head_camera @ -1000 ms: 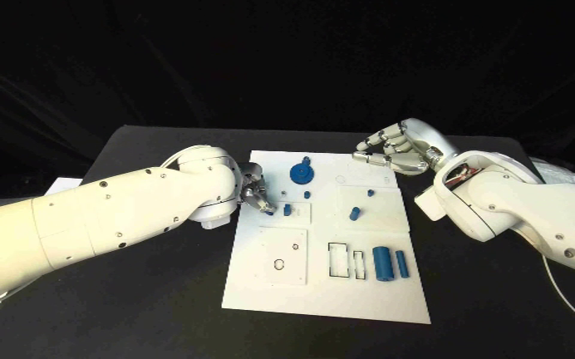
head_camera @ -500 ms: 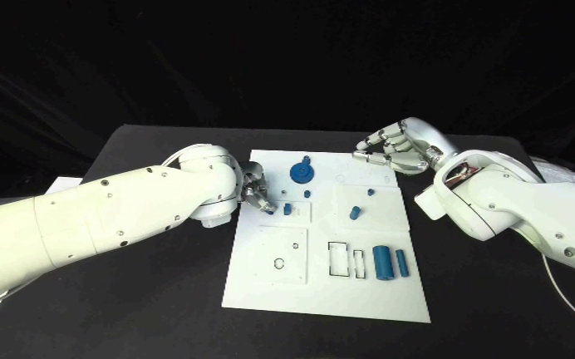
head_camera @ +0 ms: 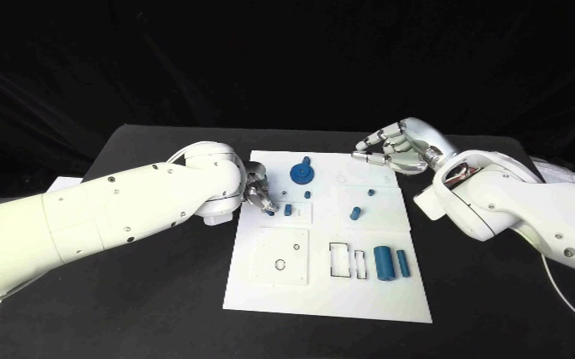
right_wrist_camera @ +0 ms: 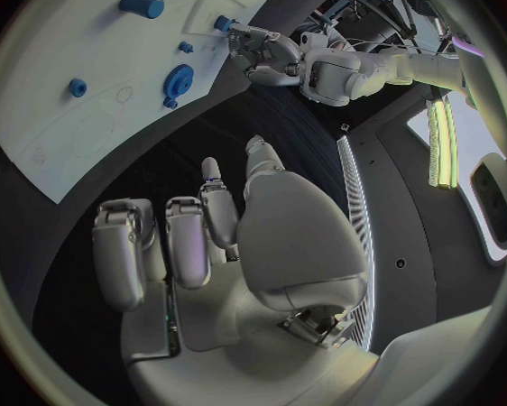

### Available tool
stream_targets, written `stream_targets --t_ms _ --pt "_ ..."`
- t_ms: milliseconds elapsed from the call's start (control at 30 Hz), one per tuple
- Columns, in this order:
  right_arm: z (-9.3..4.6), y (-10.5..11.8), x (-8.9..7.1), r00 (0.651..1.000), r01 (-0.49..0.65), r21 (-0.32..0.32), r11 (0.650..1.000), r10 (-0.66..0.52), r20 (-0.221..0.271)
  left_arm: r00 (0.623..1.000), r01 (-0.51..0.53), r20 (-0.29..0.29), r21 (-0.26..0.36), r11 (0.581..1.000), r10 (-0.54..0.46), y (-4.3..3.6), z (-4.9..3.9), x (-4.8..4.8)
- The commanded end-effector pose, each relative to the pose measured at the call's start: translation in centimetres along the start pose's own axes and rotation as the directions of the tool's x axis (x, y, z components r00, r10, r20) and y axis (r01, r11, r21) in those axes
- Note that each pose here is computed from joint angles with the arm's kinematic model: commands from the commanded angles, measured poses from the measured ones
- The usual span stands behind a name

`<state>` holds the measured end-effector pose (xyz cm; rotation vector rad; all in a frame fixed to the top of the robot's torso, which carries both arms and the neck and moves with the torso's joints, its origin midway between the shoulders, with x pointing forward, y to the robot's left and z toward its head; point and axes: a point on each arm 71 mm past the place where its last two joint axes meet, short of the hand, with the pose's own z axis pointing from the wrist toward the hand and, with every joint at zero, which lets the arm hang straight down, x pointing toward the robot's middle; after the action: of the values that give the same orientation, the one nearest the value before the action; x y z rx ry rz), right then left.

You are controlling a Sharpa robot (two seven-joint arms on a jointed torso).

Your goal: Assemble the parts on the task board

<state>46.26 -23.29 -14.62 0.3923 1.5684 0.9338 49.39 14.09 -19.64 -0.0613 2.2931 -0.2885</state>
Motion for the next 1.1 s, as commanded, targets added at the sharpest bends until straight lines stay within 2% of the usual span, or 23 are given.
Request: stream_targets --t_ms 33,567,1100 --pt "-0.01 0.15 0.19 1.000 0.000 -0.013 1.000 0.000 -0.014 0.997 -0.030 -0.074 -0.005 1.000 0.030 -0.30 0.31 1.16" --pt "-0.03 0.13 0.16 1.000 -0.001 -0.012 1.000 0.001 -0.014 0.997 -0.032 -0.065 -0.014 0.999 0.031 -0.38 0.58 1.04" --pt "-0.05 0.08 0.08 1.000 -0.005 -0.014 1.000 0.005 -0.010 0.997 -0.041 -0.062 -0.049 0.998 0.038 0.15 0.75 0.88"
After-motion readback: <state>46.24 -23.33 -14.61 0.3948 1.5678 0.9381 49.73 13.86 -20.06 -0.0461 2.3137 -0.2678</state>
